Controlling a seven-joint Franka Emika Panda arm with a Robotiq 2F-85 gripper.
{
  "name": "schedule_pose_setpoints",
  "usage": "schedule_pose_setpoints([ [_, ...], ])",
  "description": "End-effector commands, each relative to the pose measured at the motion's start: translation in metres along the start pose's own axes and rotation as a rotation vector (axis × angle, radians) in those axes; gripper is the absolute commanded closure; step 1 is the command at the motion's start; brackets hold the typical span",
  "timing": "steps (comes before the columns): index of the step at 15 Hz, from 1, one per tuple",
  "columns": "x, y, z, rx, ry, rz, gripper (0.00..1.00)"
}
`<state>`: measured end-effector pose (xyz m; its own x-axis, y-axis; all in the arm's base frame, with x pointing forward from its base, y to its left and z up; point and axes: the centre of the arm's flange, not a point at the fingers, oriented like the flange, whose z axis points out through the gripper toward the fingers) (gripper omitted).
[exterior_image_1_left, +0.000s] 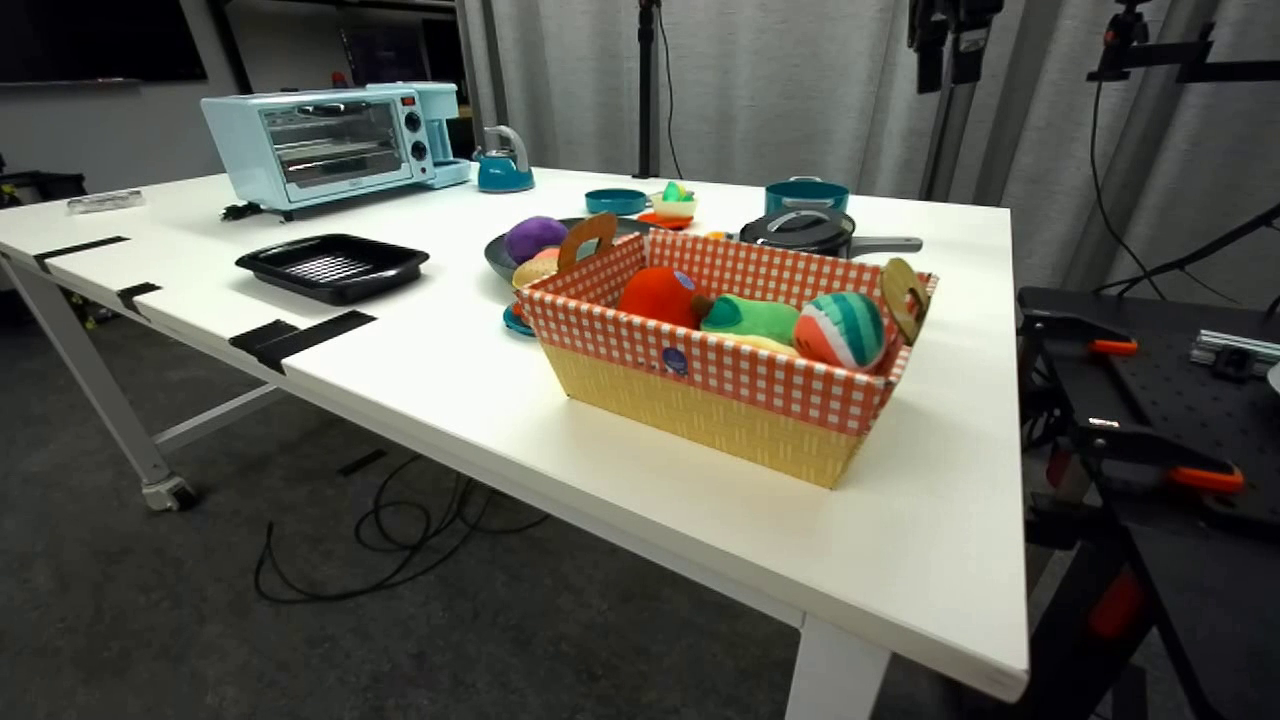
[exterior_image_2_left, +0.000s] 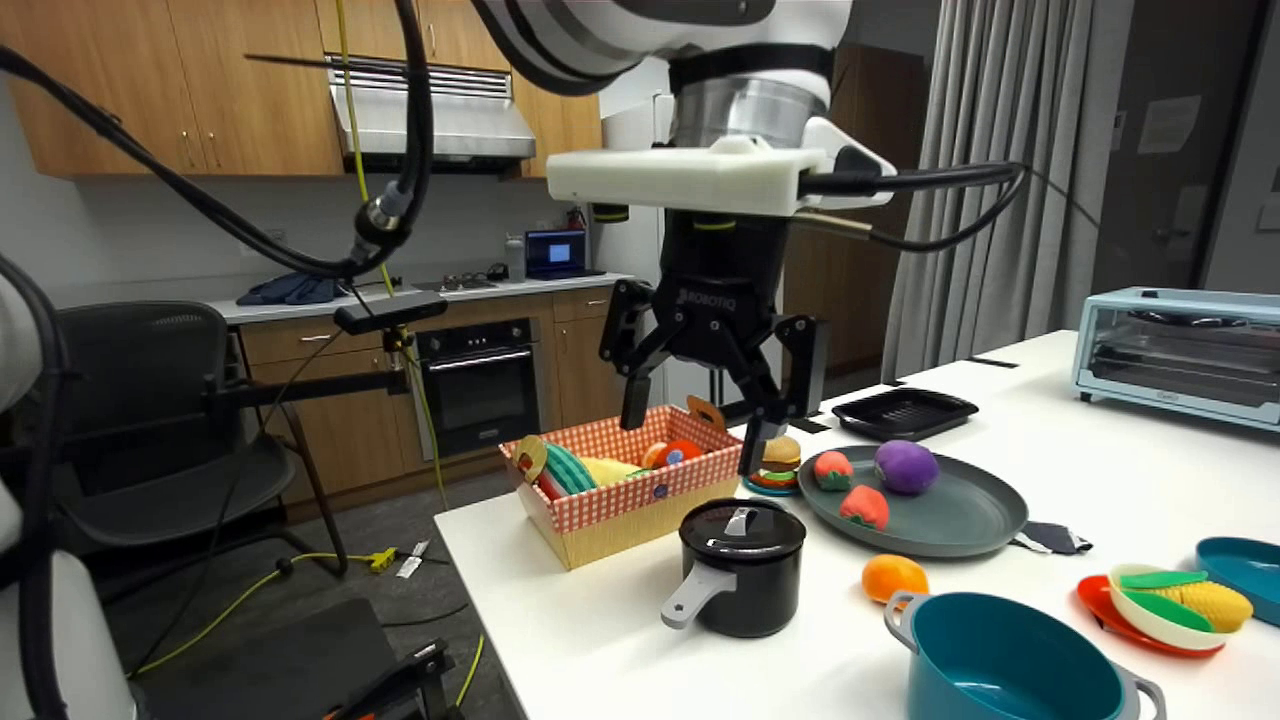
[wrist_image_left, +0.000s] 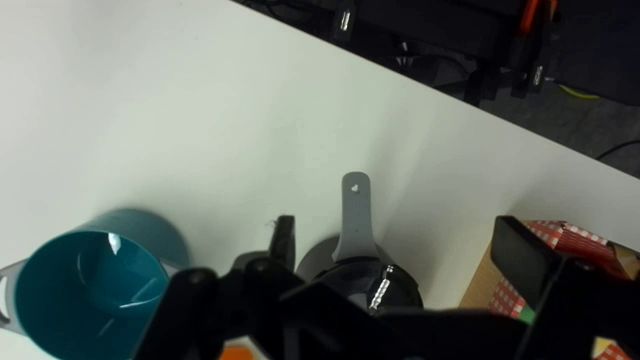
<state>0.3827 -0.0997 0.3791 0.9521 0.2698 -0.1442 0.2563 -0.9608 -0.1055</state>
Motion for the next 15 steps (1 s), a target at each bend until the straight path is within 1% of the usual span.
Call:
schedule_pose_setpoints([
  [1, 0.046, -0.017, 0.007, -0.051, -0.059, -0.066, 0.00],
  [5, 0.087, -0.036, 0.018, -0.071, -0.095, -0.148, 0.00],
  [9, 0.125, -0.047, 0.031, -0.094, -0.112, -0.216, 0.00],
  [15, 0.177, -0.071, 0.049, -0.116, -0.072, -0.308, 0.00],
])
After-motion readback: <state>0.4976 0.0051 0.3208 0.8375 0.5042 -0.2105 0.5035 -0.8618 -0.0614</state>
